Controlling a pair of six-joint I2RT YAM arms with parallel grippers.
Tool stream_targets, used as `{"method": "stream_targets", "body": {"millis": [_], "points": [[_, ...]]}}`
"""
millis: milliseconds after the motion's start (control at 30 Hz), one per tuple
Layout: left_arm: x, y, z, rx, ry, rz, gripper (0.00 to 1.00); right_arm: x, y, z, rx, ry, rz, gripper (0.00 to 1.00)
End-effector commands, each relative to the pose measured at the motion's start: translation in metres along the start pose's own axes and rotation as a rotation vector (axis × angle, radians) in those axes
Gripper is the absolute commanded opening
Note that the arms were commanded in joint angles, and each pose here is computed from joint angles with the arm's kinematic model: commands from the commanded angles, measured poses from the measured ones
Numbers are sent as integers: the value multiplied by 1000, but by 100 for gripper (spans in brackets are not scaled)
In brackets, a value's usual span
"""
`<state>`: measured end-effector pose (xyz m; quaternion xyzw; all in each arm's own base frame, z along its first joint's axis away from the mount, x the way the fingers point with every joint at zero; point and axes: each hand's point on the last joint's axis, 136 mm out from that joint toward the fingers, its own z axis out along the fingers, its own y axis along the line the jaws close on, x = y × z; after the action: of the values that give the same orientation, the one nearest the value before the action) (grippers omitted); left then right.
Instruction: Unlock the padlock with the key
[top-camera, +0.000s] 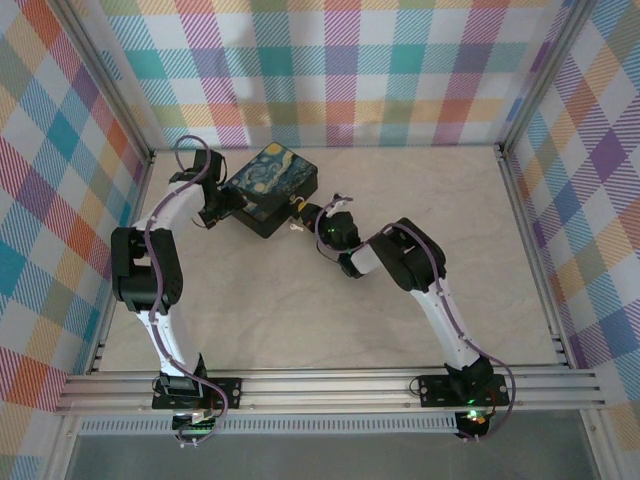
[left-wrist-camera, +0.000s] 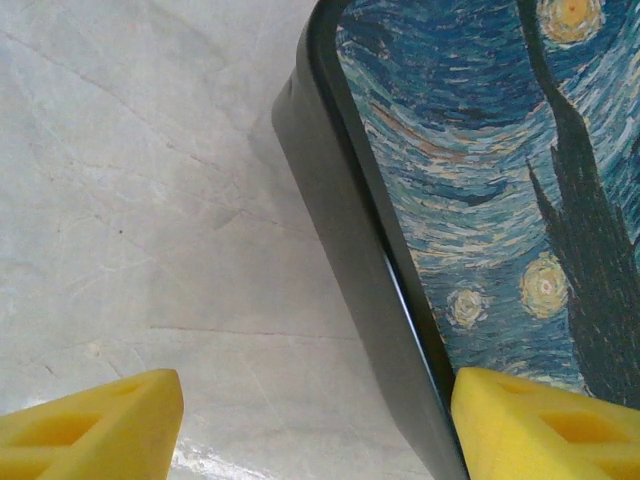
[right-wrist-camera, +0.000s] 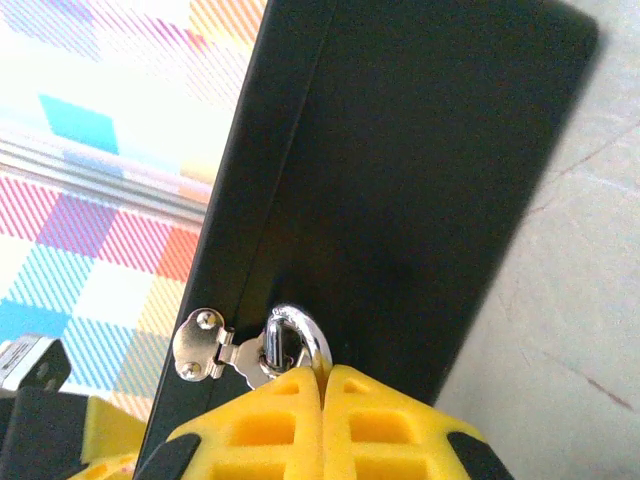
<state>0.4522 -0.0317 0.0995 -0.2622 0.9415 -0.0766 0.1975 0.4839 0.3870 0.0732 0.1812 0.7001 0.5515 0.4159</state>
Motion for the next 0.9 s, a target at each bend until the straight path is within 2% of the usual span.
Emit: {"method": "stream_targets", "body": {"millis": [0, 333, 433, 567, 867], "points": [[42, 18, 6, -81, 135, 0, 71, -33, 64, -6, -109, -175, 41, 3], [51, 11, 9, -74, 146, -27, 72, -41, 66, -25, -30, -331, 126, 2], [57, 1, 14, -32, 166, -61, 72, -38, 80, -21, -48, -355, 135, 2], [60, 1, 15, -47, 169, -74, 72, -41, 96, -20, -83, -406, 166, 3], [61, -8, 7, -20, 163, -86, 72, -27, 115, -11, -66, -322, 174, 2]]}}
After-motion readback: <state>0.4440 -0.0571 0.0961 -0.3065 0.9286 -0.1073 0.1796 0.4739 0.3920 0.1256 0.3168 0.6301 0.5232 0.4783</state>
